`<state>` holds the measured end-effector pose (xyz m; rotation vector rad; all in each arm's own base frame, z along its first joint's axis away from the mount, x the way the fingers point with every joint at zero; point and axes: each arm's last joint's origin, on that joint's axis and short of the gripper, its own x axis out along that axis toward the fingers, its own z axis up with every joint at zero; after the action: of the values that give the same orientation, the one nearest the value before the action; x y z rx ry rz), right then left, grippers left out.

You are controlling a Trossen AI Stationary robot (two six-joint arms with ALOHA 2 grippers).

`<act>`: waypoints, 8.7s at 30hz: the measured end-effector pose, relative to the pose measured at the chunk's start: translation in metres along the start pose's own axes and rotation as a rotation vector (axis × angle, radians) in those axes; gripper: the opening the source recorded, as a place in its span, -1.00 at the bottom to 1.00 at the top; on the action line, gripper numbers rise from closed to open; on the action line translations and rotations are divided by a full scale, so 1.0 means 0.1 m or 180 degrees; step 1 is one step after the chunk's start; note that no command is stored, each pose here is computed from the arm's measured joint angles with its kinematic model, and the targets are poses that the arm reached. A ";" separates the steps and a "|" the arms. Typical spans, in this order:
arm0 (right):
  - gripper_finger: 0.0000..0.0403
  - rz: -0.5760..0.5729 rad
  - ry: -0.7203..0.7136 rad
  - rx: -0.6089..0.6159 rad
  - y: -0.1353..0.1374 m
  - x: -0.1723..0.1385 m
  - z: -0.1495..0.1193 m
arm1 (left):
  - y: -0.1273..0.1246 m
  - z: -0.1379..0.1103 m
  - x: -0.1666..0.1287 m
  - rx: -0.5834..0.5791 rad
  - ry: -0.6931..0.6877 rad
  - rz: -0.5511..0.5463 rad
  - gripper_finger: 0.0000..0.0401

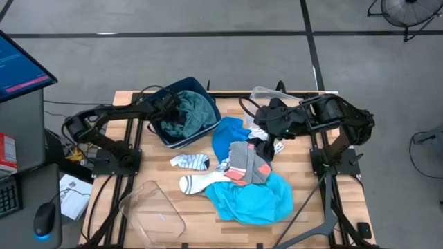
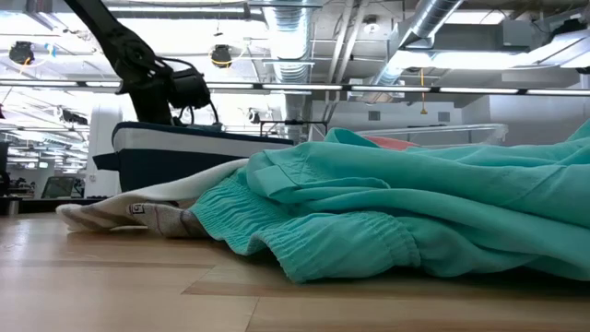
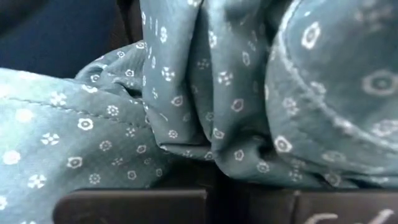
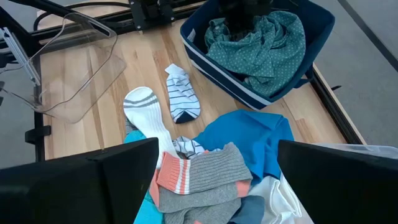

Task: Pick & Place Cloths
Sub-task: Put the blue shirt into the blue bin, then put the top gray sock into the transparent bin

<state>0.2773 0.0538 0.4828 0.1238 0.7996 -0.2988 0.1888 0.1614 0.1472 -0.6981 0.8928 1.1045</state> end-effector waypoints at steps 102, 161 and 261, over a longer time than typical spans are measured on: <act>0.60 -0.0843 0.0677 0.2007 -0.23 2.34 -1.44 | 0.42 -0.40 -2.87 0.0216 -0.2913 -0.4506 -0.05; -0.86 -0.0112 -0.0475 0.0951 0.20 1.35 0.18 | -0.24 -0.55 -2.07 0.0865 -0.1720 -0.4329 -0.05; -0.39 -0.0421 -0.0053 0.0472 0.10 0.97 0.06 | -0.80 -0.90 -2.01 0.1821 -0.2595 -0.2758 -0.57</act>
<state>0.3485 0.0410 0.4171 0.2079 0.7701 -0.4837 0.2045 -0.0286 0.2831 -0.0694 0.1132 0.2437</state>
